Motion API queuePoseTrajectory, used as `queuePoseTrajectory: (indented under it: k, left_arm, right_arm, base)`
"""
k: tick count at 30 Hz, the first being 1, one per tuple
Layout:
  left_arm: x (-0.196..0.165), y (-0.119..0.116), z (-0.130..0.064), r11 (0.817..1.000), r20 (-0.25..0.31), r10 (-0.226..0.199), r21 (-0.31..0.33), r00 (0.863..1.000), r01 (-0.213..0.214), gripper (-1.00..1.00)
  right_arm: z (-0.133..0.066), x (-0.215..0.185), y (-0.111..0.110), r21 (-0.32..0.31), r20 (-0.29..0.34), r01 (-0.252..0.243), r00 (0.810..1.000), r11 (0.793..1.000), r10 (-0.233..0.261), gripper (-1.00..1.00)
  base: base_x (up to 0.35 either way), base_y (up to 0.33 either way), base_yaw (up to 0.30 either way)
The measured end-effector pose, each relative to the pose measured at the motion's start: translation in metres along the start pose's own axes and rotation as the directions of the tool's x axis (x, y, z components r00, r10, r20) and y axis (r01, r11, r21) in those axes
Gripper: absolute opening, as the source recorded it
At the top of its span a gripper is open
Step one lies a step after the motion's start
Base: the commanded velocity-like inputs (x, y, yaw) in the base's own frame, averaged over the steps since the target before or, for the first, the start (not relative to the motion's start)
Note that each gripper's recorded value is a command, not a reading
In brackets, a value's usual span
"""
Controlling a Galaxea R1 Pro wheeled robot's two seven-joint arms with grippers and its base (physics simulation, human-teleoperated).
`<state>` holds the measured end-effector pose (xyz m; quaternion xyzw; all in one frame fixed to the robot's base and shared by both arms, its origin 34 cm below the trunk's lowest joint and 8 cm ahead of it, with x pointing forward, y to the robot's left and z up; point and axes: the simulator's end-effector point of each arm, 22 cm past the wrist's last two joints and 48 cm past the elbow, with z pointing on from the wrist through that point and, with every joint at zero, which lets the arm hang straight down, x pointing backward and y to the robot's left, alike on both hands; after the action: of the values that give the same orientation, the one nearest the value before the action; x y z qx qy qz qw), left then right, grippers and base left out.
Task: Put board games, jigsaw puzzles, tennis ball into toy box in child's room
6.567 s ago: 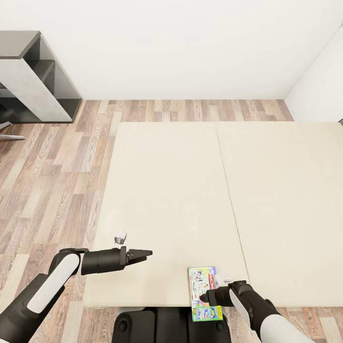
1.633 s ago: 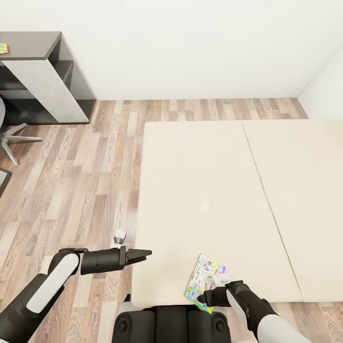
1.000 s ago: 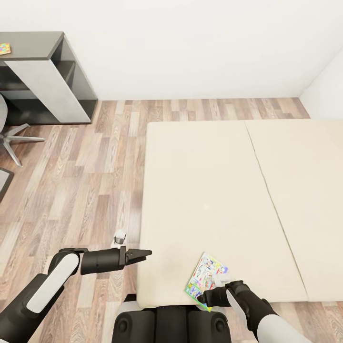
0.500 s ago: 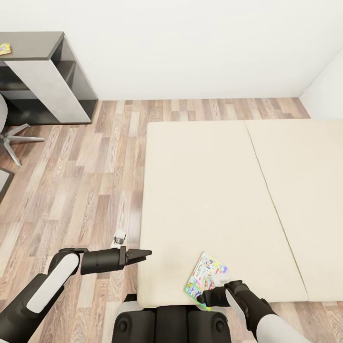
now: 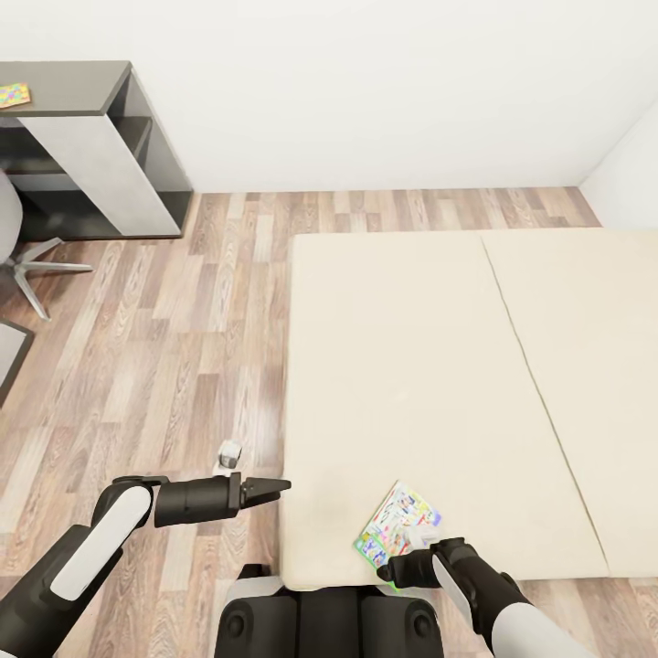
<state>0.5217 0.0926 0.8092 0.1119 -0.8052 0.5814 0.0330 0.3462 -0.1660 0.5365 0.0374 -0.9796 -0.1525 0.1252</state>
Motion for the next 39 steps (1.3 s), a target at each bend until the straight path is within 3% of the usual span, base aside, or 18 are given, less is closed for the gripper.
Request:
queuePoseTrajectory:
  k: [39]
  left_arm:
    - [-0.0002, 0.0015, -0.0017, 1.0, 0.0, 0.001, -0.005, 1.0, -0.001, 1.0]
  right_arm:
    - [-0.0002, 0.0, -0.0001, 0.001, -0.002, -0.001, 1.0, 1.0, 0.001, 1.0]
  base:
    - [0.0, 0.071, 0.0]
